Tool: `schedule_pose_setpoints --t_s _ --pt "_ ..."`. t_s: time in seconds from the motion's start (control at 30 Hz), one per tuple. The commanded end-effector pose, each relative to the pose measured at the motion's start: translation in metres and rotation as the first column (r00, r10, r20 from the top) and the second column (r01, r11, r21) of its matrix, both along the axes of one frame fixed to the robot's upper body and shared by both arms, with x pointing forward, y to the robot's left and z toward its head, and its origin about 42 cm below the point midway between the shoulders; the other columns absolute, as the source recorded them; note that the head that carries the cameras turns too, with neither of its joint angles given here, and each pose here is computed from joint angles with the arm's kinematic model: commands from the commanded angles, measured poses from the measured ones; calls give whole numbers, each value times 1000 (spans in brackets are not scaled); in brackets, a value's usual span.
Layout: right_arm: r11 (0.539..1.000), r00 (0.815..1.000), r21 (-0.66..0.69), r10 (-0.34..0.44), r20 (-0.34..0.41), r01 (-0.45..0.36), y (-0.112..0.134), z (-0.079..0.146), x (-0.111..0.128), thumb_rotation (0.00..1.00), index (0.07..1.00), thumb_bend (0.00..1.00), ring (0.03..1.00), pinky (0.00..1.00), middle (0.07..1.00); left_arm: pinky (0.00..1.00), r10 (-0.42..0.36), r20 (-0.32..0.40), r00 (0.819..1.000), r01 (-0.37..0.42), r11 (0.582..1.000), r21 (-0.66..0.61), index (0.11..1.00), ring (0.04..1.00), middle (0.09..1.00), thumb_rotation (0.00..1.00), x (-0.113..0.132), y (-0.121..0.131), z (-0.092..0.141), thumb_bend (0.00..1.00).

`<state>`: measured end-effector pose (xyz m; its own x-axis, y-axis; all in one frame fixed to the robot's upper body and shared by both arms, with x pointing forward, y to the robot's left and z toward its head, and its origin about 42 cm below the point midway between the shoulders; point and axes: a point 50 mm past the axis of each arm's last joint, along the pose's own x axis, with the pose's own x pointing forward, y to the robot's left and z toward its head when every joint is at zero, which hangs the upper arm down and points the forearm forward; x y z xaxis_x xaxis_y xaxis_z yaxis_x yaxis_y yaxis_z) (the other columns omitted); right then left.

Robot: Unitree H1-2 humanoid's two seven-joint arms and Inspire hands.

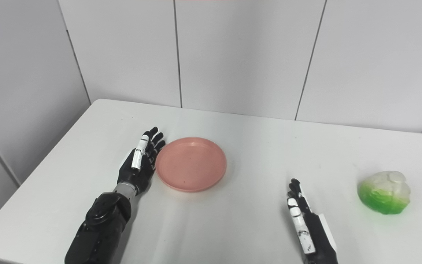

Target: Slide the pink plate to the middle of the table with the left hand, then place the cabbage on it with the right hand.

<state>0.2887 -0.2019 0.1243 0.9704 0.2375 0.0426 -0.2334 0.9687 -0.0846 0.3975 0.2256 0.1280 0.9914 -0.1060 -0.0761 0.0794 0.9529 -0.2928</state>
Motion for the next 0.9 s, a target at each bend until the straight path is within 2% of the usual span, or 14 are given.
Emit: schedule_pose_setpoints --t_s 0.0,0.3,0.53,0.7,0.87 --pt "1000 999 7 28 22 -28 11 6 3 1000 1000 214 997 1000 1000 1000 -130 -53 990 127 990 -57 986 993 990 1000 1 -39 -3 336" --pt "1000 1000 4 23 21 -23 16 5 3 1000 1000 237 993 1000 1000 1000 -208 -24 978 205 975 -80 996 998 998 1000 -5 -64 1 337" --pt "1000 1000 9 18 13 -18 20 4 2 1000 1000 254 991 1000 1000 998 -245 -36 969 240 964 -112 985 997 992 1000 -15 -75 1 345" --pt "1000 1000 5 17 9 -17 20 4 2 1000 1000 266 993 1000 1000 1000 -266 -33 963 261 958 -117 1000 1000 1000 1000 -20 -76 -2 370" --pt "1000 1000 8 17 9 -17 20 3 3 1000 1000 267 997 1000 1000 1000 -252 -34 967 246 962 -120 993 1000 1000 1000 -21 -73 -2 363"
